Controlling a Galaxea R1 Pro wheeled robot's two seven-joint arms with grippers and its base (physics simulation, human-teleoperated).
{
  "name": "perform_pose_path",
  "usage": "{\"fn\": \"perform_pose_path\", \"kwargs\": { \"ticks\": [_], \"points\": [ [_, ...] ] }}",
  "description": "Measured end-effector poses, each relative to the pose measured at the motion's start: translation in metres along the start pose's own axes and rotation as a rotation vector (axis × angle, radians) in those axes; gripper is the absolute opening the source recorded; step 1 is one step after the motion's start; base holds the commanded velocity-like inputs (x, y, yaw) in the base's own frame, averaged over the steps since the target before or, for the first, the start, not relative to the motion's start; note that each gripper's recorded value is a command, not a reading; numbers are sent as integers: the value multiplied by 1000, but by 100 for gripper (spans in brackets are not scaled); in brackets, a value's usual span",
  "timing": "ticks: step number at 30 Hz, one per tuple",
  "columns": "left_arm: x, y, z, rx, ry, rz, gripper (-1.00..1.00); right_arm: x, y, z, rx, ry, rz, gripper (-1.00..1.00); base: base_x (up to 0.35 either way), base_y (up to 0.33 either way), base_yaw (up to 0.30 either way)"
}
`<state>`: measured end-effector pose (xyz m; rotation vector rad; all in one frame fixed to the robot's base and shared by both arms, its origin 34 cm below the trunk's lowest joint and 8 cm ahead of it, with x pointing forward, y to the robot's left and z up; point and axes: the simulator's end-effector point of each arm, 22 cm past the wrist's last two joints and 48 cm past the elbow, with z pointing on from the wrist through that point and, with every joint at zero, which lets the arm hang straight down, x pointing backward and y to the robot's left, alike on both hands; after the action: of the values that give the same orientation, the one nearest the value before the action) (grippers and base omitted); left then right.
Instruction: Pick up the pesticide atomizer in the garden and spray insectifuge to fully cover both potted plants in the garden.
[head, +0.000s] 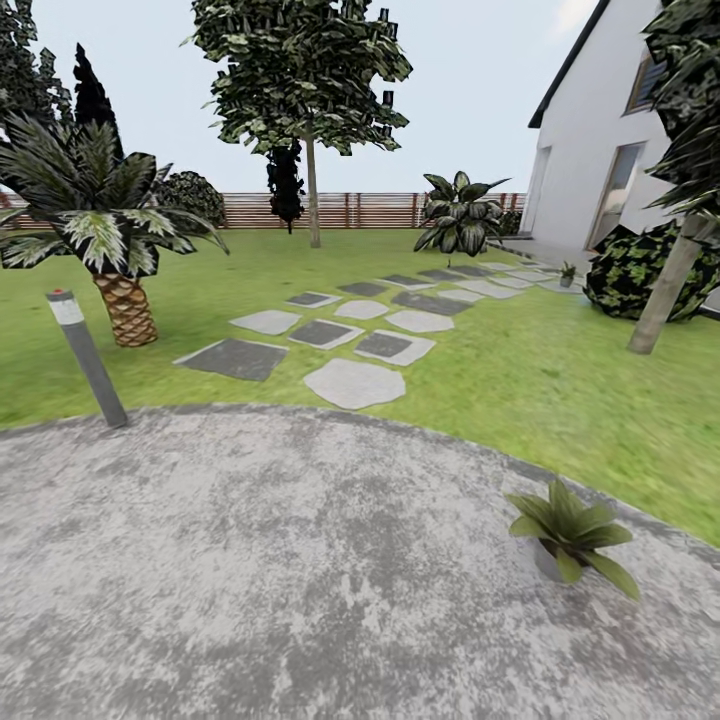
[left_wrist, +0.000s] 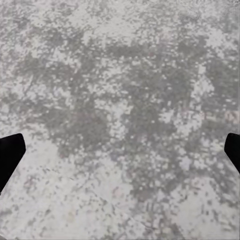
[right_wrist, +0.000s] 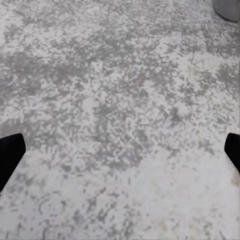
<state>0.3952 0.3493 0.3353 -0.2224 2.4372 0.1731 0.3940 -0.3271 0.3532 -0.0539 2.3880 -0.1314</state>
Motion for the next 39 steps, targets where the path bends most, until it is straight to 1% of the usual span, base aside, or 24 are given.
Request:
{"fn": "perform_pose_path", "kwargs": {
  "ticks": [39],
  "points": [
    [0, 0, 0, 0, -1, 0, 100, 0, 0, 0, 0, 0, 0, 100, 337, 0, 0]
  ]
}}
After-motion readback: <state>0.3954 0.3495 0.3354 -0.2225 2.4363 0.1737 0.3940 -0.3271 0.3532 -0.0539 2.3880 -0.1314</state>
